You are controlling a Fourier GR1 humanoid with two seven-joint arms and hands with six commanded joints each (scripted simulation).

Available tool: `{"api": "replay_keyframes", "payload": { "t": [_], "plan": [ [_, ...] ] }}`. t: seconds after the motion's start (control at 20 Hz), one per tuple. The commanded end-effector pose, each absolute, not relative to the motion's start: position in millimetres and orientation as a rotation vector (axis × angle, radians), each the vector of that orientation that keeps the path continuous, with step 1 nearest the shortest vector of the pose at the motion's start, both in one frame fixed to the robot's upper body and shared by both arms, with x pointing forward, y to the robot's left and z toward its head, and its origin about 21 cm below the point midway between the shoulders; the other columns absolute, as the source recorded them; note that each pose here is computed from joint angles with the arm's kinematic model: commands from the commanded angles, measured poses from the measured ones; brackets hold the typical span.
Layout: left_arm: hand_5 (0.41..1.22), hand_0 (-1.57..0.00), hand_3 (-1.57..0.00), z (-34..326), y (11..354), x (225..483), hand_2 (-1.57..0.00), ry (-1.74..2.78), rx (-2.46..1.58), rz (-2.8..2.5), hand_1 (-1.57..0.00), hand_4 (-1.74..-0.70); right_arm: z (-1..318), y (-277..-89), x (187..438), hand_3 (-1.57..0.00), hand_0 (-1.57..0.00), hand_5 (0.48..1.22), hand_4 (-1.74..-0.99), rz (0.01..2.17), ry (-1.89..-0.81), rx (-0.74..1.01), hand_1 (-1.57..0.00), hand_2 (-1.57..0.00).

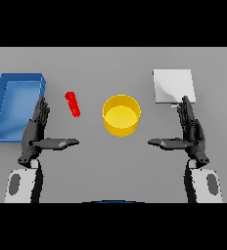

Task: Pick up the red beaker and tilt it to pour out 1 green nut into yellow bowl. Pick up the yellow bowl and place it on the metallic measuring scale.

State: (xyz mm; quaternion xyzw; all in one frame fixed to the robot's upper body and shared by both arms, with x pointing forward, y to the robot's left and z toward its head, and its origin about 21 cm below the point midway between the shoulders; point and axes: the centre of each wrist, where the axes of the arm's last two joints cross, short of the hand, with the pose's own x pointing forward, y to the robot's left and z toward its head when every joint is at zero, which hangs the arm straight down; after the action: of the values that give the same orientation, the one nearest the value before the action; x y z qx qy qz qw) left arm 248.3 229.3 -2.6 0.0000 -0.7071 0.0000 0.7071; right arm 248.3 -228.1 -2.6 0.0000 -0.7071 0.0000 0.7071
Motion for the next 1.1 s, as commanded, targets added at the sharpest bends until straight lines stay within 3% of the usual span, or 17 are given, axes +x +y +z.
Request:
{"api": "replay_keyframes", "payload": {
  "t": [0.0, 0.25, 0.3, 0.4, 0.6, 0.75, 1.05],
  "plan": [
    [0.660, 0.00, 0.00, -3, 228, 247, 0.00, -1.573, -0.001, 0.001, 0.00, -1.14, -3, -227.7, 248, 0.00, 0.00, 0.578, -1.071, -0.001, -1.572, 0.000, 0.00, 0.00],
    [0.660, 0.00, 0.00, -8, 220, 239, 0.00, -1.562, -0.010, -0.002, 0.00, -1.14, -3, -220.9, 246, 0.00, 0.00, 0.578, -1.071, 0.004, -1.574, 0.005, 0.00, 0.00],
    [0.660, 0.00, 0.00, 0, 222, 228, 0.00, -1.609, 0.030, -0.091, 0.00, -1.14, 3, -225.6, 239, 0.00, 0.00, 0.578, -1.071, 0.132, -1.658, -0.120, 0.00, 0.00],
    [0.660, 0.00, 0.00, 13, 219, 209, 0.00, -1.661, 0.061, -0.183, 0.00, -1.14, 5, -222.6, 226, 0.00, 0.00, 0.576, -1.066, 0.258, -1.722, -0.213, 0.00, 0.00],
    [0.655, 0.00, 0.00, 24, 218, 204, 0.00, -1.605, 0.071, -0.232, 0.00, -1.14, 10, -221.1, 221, 0.00, 0.00, 0.592, -1.103, 0.300, -1.722, -0.228, 0.00, 0.00],
    [0.649, 0.00, 0.00, 20, 212, 213, 0.00, -1.554, 0.073, -0.244, 0.00, -1.14, 9, -220.3, 221, 0.00, 0.00, 0.614, -1.147, 0.296, -1.712, -0.193, 0.00, 0.00],
    [0.650, 0.00, 0.00, -1, 215, 256, 0.00, -1.484, 0.074, -0.256, 0.00, -1.18, 12, -217.8, 224, 0.00, 0.00, 0.628, -1.215, 0.276, -1.710, -0.132, 0.00, 0.00]
  ]
}}
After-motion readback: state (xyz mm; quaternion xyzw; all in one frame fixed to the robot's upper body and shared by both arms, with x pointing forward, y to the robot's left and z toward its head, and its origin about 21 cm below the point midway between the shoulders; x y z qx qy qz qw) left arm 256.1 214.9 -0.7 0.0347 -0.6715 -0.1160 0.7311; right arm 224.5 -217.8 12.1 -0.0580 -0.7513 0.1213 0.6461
